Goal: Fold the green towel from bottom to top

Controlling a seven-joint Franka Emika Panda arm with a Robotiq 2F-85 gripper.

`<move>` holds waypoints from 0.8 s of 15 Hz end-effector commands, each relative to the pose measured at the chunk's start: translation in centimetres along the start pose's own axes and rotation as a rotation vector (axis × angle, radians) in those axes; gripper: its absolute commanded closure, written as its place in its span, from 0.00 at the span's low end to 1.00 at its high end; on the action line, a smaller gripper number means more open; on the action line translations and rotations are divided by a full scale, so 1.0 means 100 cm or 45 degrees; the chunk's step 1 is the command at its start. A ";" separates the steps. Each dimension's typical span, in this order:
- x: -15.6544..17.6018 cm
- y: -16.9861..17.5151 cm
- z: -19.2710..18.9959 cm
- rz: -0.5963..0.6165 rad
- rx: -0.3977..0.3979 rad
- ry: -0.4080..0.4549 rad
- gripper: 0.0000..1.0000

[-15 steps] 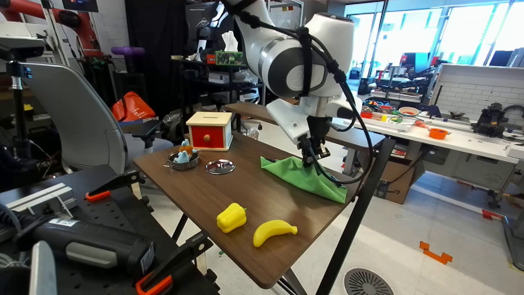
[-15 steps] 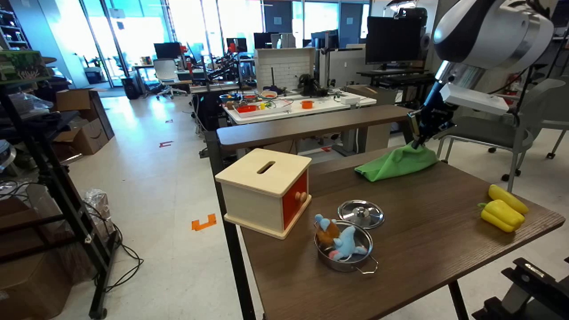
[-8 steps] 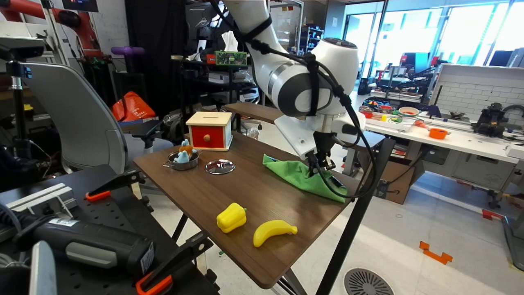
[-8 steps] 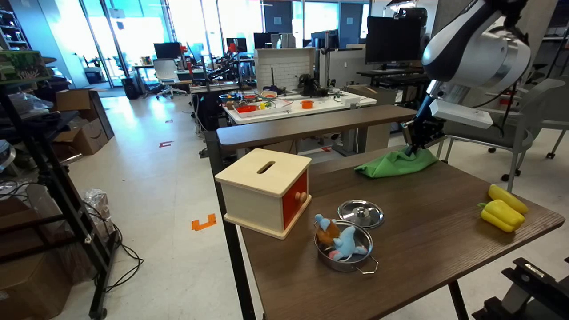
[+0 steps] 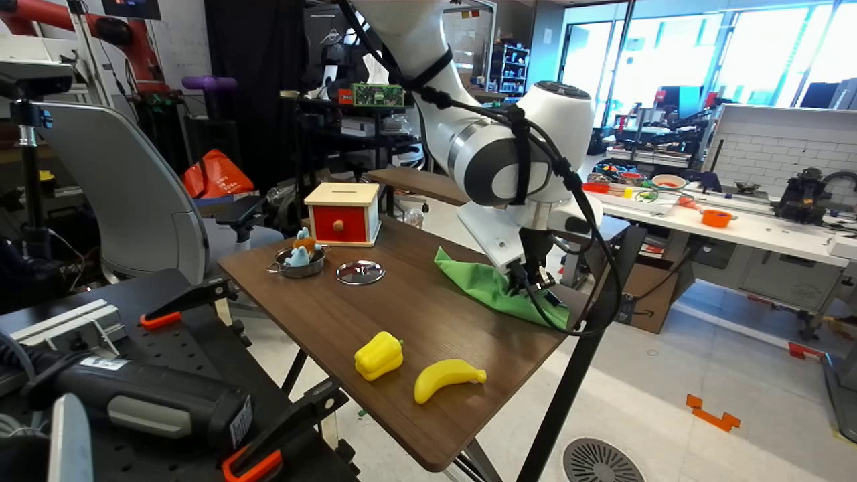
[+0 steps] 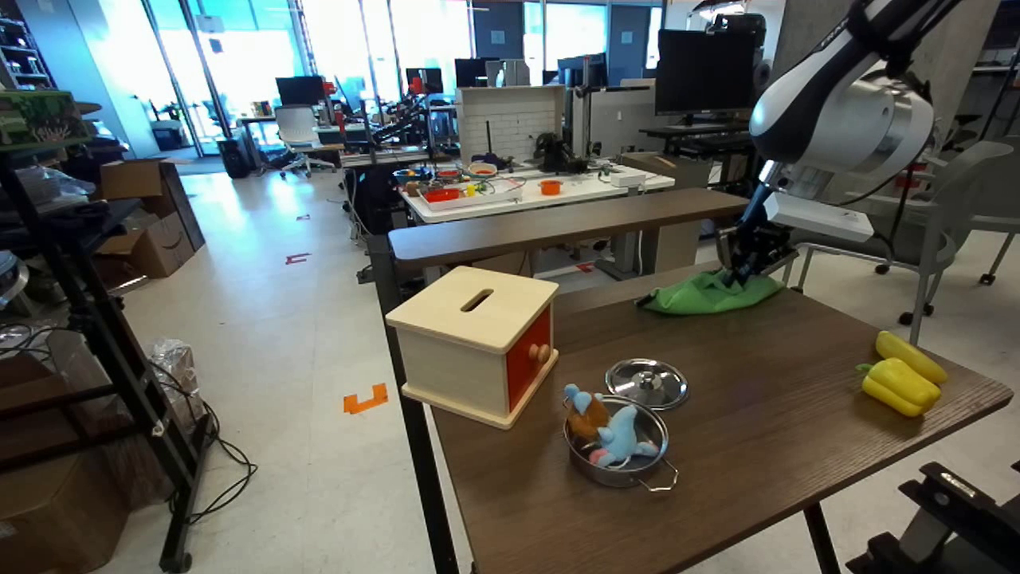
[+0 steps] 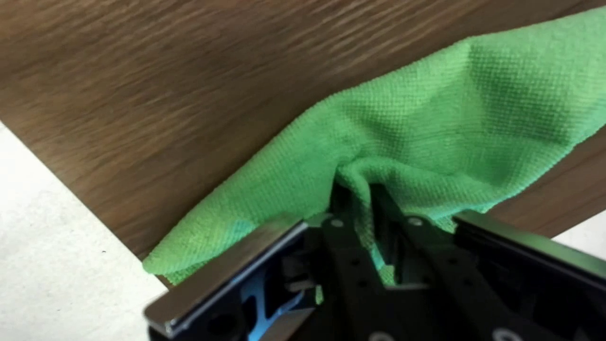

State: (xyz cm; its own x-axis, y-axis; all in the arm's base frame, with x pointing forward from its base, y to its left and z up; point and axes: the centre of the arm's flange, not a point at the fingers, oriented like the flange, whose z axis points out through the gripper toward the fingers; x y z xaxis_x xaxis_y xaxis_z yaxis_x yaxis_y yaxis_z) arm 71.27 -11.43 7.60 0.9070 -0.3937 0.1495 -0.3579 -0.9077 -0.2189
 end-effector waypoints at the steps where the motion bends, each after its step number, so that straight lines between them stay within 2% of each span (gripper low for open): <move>1: 0.008 -0.003 0.007 -0.012 -0.030 -0.035 0.50; 7: 0.000 -0.008 -0.024 -0.041 0.001 -0.025 0.05; 8: -0.003 -0.010 -0.036 -0.050 0.011 -0.014 0.01; 12: -0.020 -0.025 -0.095 -0.142 0.064 0.024 0.00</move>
State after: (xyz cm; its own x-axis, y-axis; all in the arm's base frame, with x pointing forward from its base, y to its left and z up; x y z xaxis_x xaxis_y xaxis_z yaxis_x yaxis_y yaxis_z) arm 71.75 -10.76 11.60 0.9210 -0.3509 0.1689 -0.3091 -0.9225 -0.2311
